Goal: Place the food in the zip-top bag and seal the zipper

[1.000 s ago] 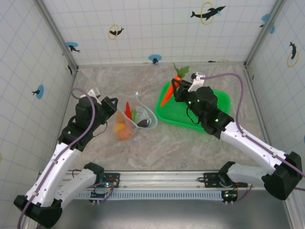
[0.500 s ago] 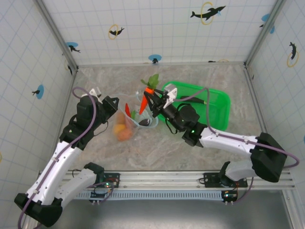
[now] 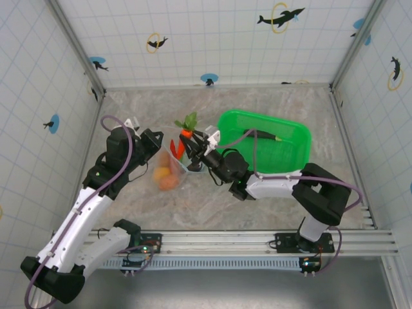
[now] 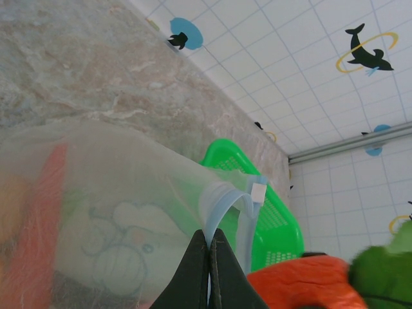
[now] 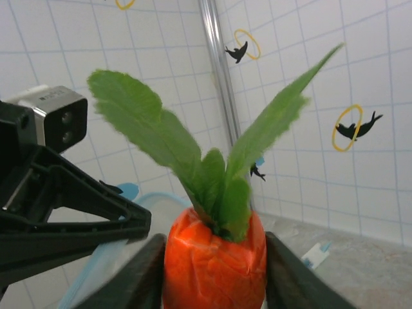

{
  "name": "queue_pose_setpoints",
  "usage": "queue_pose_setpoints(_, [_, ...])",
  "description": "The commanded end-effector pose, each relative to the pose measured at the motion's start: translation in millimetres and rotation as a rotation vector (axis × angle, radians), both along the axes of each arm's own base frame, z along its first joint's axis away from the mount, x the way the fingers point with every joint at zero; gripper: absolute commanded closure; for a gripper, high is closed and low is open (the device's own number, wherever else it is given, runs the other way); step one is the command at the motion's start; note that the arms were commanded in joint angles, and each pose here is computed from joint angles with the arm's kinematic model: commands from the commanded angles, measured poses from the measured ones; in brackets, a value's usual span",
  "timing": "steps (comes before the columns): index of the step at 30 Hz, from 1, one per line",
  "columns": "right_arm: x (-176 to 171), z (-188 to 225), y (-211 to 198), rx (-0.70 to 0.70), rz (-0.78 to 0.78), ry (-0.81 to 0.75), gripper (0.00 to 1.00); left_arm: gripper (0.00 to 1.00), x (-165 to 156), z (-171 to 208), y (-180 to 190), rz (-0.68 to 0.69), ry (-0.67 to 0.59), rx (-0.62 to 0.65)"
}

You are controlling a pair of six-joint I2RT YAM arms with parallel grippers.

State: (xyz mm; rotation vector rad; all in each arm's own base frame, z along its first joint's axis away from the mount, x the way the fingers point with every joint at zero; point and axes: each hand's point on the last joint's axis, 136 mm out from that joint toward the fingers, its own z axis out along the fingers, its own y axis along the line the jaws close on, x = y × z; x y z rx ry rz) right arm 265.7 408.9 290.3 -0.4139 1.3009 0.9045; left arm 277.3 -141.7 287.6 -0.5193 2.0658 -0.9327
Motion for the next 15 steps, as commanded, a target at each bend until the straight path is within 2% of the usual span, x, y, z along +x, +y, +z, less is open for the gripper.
queue_pose_setpoints(1, [-4,11,2,0.084,0.020,-0.010,0.33,1.00,2,24,-1,-0.002,-0.060,-0.038])
queue_pose_setpoints(2, [-5,8,2,0.076,0.024,-0.005,0.23,1.00,2,24,-1,-0.001,-0.061,-0.037])
queue_pose_setpoints(4, [-5,4,0,0.062,0.017,0.001,0.16,1.00,1,25,0,0.002,-0.066,-0.035])
queue_pose_setpoints(11, [-2,10,-19,0.057,0.018,0.015,0.17,1.00,1,21,1,0.005,-0.061,-0.030])
queue_pose_setpoints(15, [-4,17,-19,-0.026,0.045,0.013,0.20,1.00,1,20,2,0.009,-0.063,-0.027])
